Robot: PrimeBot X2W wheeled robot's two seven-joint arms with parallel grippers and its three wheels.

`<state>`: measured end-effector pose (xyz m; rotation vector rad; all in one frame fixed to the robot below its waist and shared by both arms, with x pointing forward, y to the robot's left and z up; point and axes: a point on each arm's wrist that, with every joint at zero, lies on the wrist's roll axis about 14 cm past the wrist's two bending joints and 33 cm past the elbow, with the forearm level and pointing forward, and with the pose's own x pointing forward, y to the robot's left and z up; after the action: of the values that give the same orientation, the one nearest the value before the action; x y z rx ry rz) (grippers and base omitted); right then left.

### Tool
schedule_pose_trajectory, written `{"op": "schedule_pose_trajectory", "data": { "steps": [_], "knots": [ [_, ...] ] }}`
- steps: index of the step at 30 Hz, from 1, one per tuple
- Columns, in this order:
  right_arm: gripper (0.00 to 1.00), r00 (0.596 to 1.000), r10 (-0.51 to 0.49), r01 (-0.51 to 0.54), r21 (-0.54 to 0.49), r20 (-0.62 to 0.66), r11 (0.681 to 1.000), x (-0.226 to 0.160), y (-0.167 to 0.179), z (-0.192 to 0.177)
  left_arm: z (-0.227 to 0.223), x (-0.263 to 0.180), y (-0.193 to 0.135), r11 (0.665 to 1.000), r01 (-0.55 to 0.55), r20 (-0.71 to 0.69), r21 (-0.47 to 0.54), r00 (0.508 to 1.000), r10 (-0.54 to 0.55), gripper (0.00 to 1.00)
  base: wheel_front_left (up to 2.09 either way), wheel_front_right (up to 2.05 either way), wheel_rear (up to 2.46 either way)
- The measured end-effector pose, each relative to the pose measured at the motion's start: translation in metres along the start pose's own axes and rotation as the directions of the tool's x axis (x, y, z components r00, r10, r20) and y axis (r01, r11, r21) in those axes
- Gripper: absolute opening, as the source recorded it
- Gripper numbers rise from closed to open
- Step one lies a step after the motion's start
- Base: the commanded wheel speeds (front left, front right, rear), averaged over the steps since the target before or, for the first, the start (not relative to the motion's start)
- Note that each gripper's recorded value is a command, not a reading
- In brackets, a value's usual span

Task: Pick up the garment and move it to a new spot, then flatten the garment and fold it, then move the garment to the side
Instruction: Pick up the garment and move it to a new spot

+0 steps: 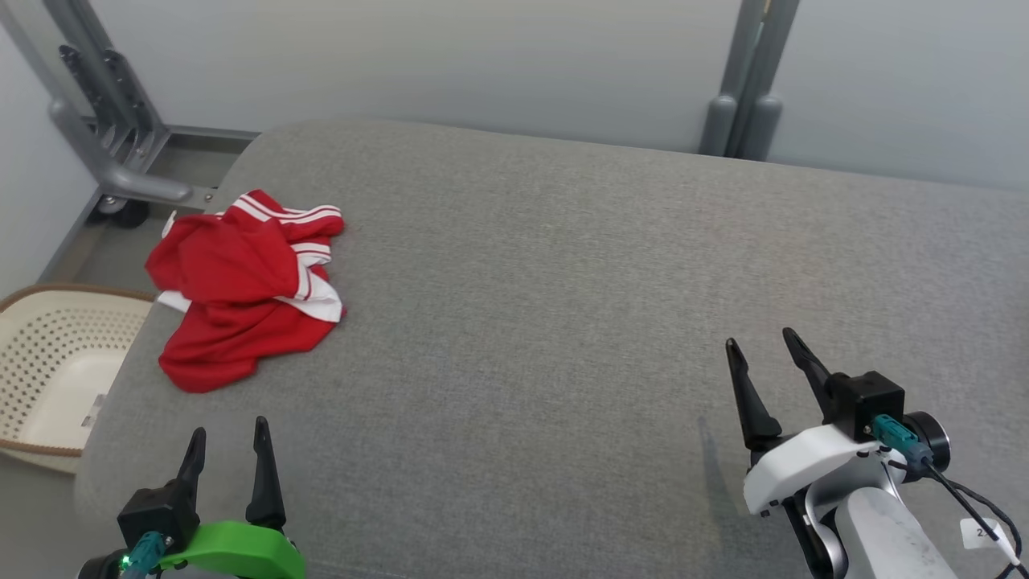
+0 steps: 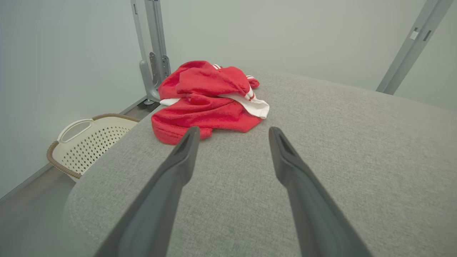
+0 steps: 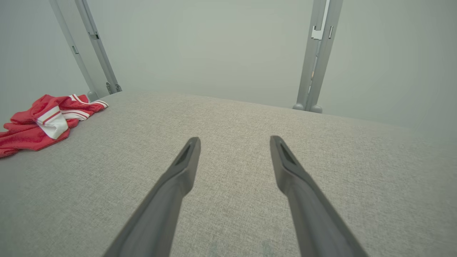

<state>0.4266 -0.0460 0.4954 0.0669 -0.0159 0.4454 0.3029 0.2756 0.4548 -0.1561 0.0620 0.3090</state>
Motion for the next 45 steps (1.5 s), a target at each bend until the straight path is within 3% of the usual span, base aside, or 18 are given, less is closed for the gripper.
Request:
{"op": "schedule_pose_trajectory", "data": {
  "steps": [15, 23, 35, 45],
  "knots": [
    [1.00, 0.973, 0.229, -0.228, 0.026, -0.022, 0.973, 0.034, 0.079, -0.012, 0.002, -0.039, 0.072, 0.974, -0.228, 0.007, -0.007, 0.974, 0.228, 1.00, 0.00, 0.00, 0.00],
    [1.00, 0.961, 0.276, -0.275, 0.041, -0.031, 0.961, 0.041, 0.097, -0.017, 0.003, -0.049, 0.085, 0.962, -0.273, 0.010, -0.027, 0.962, 0.273, 1.00, 0.00, 0.00, 0.00],
    [1.00, 0.972, 0.222, -0.218, 0.052, -0.071, 0.974, 0.041, 0.068, -0.035, 0.015, -0.004, 0.074, 0.979, -0.194, 0.020, -0.065, 0.980, 0.196, 1.00, 0.00, 0.00, 0.00],
    [1.00, 0.982, 0.163, -0.164, 0.004, -0.095, 0.987, 0.048, 0.027, -0.049, 0.049, 0.081, 0.047, 0.999, -0.014, 0.031, 0.045, 0.999, 0.012, 1.00, 0.00, 0.00, 0.00]
  ]
}}
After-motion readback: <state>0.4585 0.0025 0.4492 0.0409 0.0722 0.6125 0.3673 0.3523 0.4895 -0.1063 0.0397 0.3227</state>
